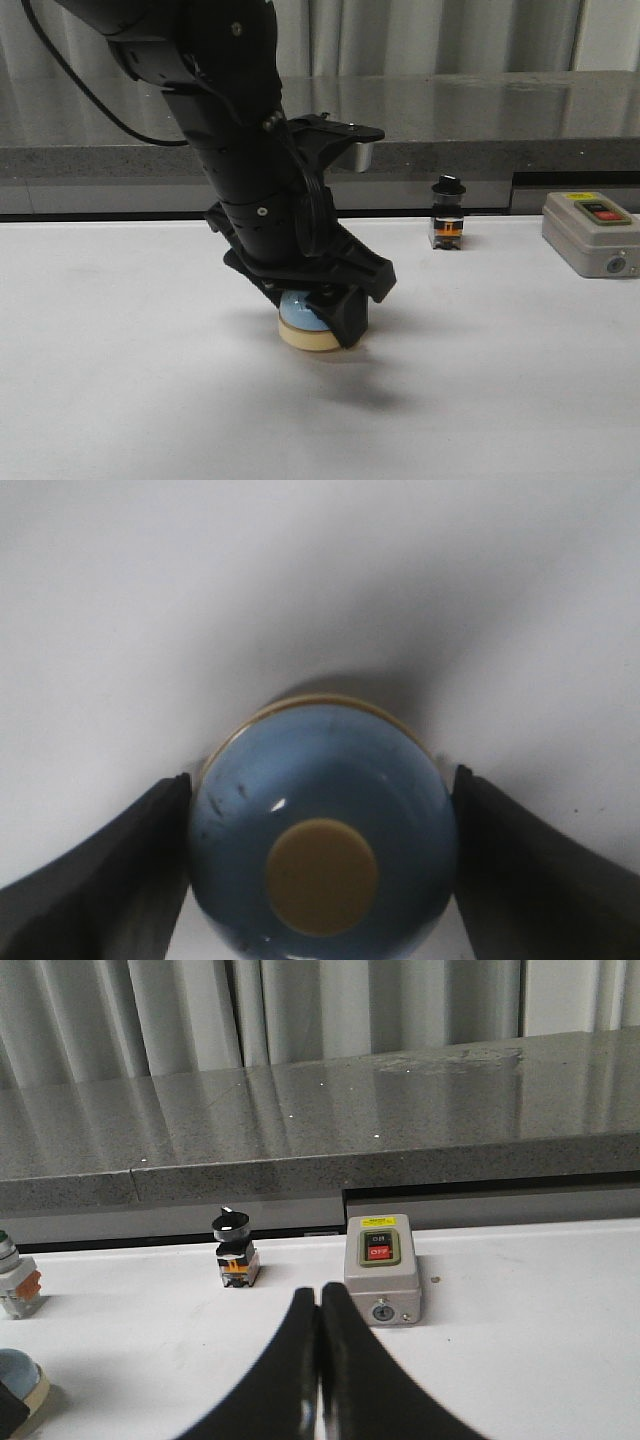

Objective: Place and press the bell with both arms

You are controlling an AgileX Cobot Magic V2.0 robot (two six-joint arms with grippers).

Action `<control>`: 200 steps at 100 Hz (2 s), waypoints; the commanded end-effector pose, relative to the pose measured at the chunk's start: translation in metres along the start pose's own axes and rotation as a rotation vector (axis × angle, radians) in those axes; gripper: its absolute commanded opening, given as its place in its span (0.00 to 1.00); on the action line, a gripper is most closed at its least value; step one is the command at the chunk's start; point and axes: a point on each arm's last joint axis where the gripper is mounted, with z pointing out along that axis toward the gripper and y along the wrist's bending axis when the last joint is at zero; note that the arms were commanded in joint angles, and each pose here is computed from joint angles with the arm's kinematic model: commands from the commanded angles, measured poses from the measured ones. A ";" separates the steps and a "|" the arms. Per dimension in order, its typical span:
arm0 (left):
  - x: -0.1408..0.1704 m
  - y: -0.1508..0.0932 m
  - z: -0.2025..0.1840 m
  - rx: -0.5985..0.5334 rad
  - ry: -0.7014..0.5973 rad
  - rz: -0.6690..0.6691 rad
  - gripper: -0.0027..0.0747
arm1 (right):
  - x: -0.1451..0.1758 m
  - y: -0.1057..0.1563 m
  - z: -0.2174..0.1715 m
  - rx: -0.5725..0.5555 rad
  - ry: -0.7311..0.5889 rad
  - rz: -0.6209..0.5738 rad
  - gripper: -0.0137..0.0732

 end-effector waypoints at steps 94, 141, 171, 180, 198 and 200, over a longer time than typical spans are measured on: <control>0.009 0.072 -0.136 -0.099 -0.210 -0.189 0.82 | -0.016 0.002 -0.003 -0.014 -0.126 -0.006 0.08; 0.128 0.132 -0.215 -0.319 -0.563 -0.565 0.82 | -0.016 0.002 -0.003 -0.014 -0.126 -0.006 0.08; 0.181 0.099 -0.246 -0.381 -0.789 -0.560 0.72 | -0.016 0.002 -0.003 -0.014 -0.126 -0.006 0.08; 0.193 0.090 -0.252 -0.391 -0.829 -0.546 0.59 | -0.016 0.002 -0.003 -0.014 -0.126 -0.006 0.08; 0.208 0.078 -0.261 -0.413 -0.889 -0.513 0.24 | -0.016 0.002 -0.003 -0.014 -0.126 -0.006 0.08; 0.209 0.077 -0.262 -0.417 -0.894 -0.508 0.20 | -0.016 0.002 -0.003 -0.014 -0.126 -0.006 0.08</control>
